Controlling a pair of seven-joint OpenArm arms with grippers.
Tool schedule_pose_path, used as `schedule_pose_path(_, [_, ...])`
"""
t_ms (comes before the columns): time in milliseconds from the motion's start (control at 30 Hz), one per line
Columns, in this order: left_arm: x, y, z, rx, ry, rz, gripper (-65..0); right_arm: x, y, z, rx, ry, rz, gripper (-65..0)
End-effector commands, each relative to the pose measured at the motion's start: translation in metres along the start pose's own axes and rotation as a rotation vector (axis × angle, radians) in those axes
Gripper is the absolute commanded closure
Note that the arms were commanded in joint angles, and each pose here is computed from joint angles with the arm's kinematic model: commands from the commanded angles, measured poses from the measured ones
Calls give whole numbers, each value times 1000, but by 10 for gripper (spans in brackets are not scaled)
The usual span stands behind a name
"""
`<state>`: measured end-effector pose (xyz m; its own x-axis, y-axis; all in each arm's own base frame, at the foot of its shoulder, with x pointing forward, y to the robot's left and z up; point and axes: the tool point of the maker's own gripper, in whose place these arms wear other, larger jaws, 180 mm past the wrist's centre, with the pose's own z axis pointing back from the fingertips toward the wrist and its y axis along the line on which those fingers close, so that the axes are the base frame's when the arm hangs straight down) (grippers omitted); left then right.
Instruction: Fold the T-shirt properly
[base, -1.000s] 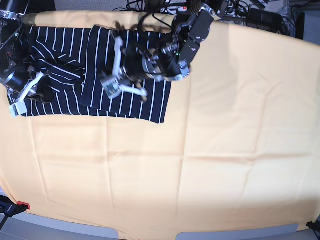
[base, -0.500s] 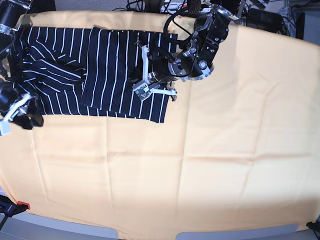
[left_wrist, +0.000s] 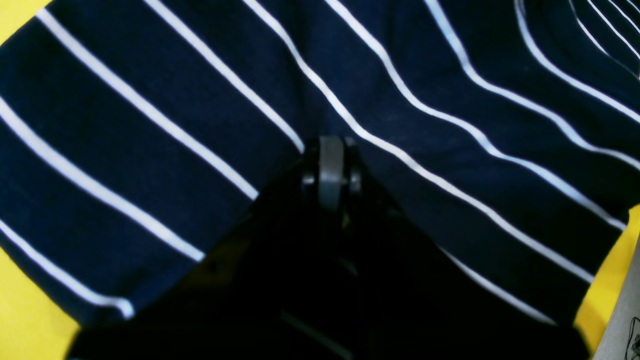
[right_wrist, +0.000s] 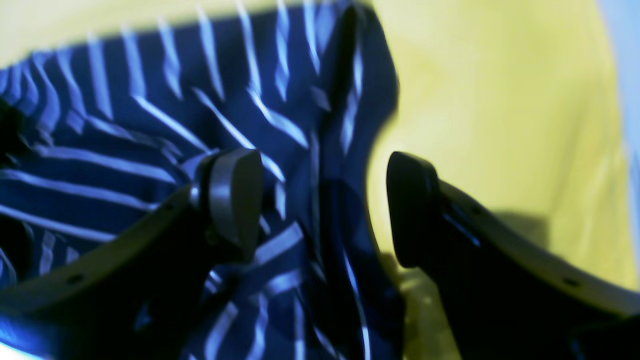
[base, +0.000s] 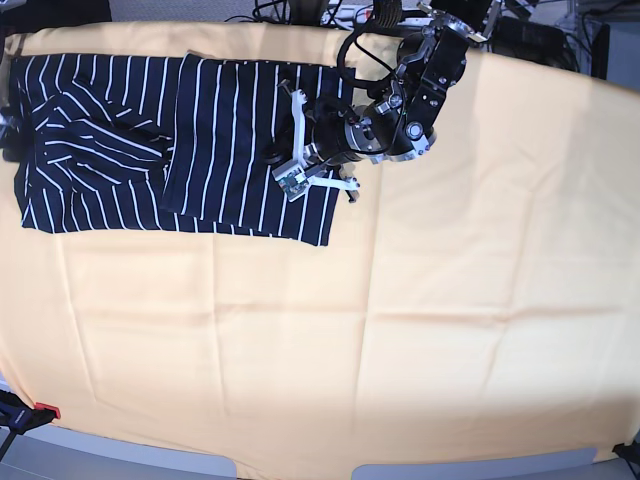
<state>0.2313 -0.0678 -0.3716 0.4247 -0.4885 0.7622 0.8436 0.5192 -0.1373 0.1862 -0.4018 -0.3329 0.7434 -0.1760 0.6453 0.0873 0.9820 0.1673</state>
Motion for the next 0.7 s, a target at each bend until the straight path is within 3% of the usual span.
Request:
schedule_pose_path(0, [-11, 5, 2, 23, 59, -15, 0, 10, -7, 4, -6, -26, -2, -409])
schedule_pose_path(100, [-11, 5, 2, 23, 59, -15, 0, -13, -19, -3, 2, 13, -99, -410])
schedule_pose_path(333, [-11, 4, 2, 21, 58, -13, 0, -34, -2, -8, 187, 12, -257, -410])
schedule_pose_path(667, [-8, 2, 2, 8, 47, -2, 0, -24, -2, -16, 198, 4, -258, -410])
